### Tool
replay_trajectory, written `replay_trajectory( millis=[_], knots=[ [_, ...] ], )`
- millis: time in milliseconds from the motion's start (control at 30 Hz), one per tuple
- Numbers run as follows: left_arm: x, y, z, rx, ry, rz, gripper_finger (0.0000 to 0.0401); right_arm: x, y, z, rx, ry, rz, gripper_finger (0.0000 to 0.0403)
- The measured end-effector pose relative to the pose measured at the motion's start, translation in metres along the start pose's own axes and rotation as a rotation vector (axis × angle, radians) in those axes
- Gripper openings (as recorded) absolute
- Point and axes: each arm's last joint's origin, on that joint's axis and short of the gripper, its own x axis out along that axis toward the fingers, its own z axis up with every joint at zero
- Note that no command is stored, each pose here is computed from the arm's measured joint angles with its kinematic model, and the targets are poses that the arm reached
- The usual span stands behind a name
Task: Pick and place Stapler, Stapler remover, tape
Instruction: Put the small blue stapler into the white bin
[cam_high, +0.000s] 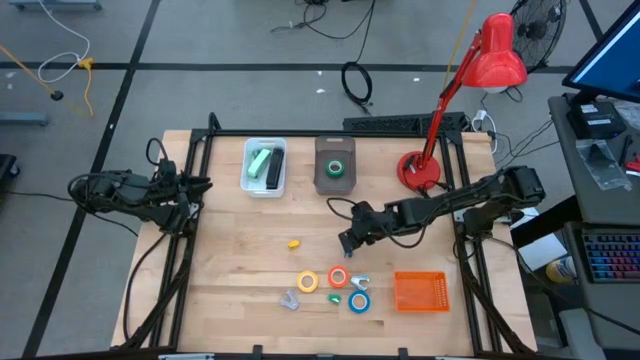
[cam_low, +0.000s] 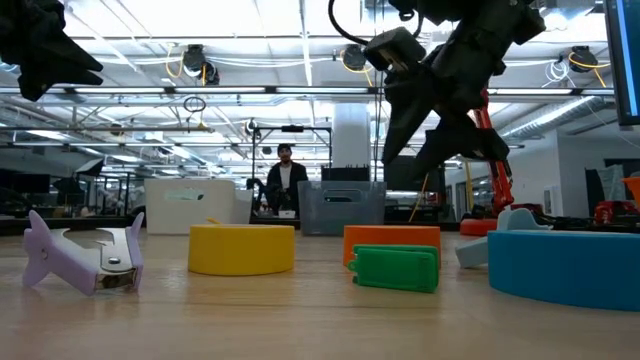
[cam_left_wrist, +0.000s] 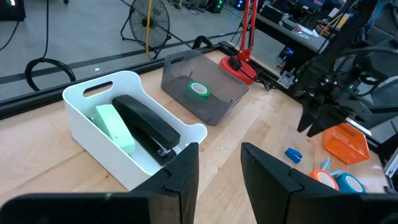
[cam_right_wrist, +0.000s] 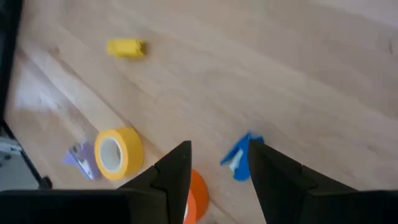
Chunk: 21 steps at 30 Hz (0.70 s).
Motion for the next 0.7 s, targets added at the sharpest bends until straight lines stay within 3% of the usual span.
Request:
replay_trajectory(
  millis=[700],
  knots=[
    [0.0000,0.0000,0.0000,0.000,0.000,0.000,0.0122,-0.0016,0.0089,0.0041,-0.043,-0.055,0.087,0.0153]
  ],
)
